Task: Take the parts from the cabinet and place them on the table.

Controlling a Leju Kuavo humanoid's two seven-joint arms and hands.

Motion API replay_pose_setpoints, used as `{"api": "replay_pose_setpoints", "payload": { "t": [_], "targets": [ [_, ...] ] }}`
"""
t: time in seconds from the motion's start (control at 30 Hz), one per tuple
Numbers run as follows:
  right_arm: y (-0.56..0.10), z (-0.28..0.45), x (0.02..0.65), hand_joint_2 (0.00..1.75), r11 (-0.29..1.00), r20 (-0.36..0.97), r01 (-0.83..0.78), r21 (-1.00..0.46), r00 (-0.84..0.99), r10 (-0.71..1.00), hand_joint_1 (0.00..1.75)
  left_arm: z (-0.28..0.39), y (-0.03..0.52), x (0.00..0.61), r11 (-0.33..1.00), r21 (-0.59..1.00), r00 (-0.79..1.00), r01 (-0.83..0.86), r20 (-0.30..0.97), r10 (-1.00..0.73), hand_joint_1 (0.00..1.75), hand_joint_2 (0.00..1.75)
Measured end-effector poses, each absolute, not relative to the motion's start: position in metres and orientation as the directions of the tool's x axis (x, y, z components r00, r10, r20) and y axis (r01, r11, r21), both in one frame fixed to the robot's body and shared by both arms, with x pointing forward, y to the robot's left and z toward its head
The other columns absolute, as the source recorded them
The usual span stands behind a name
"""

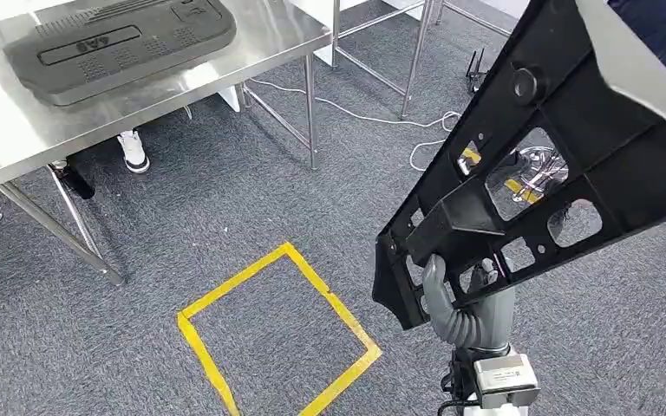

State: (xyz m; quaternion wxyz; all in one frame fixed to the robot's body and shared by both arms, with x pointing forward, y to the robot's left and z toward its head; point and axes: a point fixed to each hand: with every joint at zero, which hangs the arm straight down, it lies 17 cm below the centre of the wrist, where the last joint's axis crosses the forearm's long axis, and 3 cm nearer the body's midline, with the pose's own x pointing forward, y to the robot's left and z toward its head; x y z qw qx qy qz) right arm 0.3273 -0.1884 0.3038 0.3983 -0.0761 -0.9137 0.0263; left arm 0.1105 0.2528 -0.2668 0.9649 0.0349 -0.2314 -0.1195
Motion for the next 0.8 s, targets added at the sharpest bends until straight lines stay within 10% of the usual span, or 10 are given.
{"api": "replay_pose_setpoints", "payload": {
  "t": [0.8],
  "targets": [
    [-0.1855,0.3026,0.3292,1.75,0.987,0.728,0.114,-0.115,-0.667,0.162,1.75,-0.2680,0.2460,0.1078,0.964,0.109,0.869,0.243,0.417,-0.266,0.00,1.75]
  ]
}}
